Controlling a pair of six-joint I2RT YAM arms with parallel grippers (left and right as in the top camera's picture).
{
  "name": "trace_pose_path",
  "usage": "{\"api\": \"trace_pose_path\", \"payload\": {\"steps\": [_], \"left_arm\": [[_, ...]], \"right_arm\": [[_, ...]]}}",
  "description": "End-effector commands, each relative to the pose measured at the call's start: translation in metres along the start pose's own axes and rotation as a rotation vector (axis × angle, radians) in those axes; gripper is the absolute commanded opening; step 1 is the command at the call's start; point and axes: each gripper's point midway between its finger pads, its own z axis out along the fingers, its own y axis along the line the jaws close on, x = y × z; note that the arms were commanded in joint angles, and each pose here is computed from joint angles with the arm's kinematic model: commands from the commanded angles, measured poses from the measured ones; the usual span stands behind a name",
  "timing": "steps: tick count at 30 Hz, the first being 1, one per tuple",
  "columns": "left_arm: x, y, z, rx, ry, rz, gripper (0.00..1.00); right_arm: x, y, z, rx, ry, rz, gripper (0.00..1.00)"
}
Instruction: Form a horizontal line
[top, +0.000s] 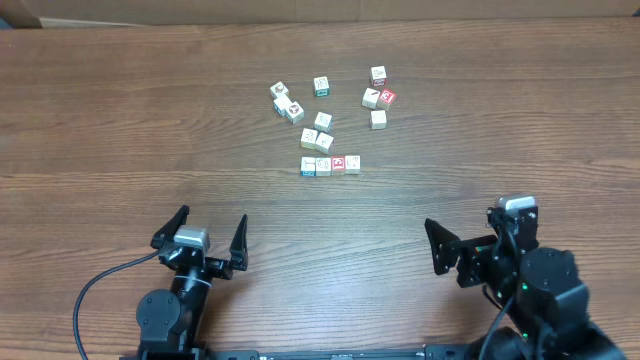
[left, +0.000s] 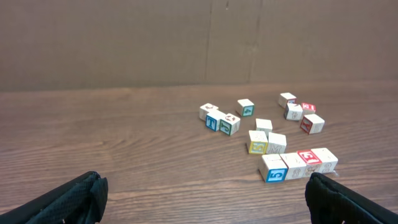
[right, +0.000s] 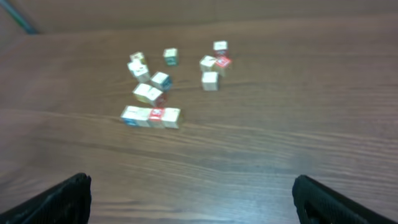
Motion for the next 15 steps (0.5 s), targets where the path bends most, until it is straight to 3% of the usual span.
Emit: {"api": "trace_pose_path", "payload": {"steps": [1,15], "left_arm": [[0.001,0.000,0.000,0.006,-0.007,-0.009,1.00],[0.001,0.000,0.000,0.005,-0.007,-0.009,1.00]], "right_arm": [[0.021,-0.013,0.014,0.026,-0.038,-0.011,1.00],[0.049,-0.020,0.045,-0.036,-0.285,0.012,1.00]]}}
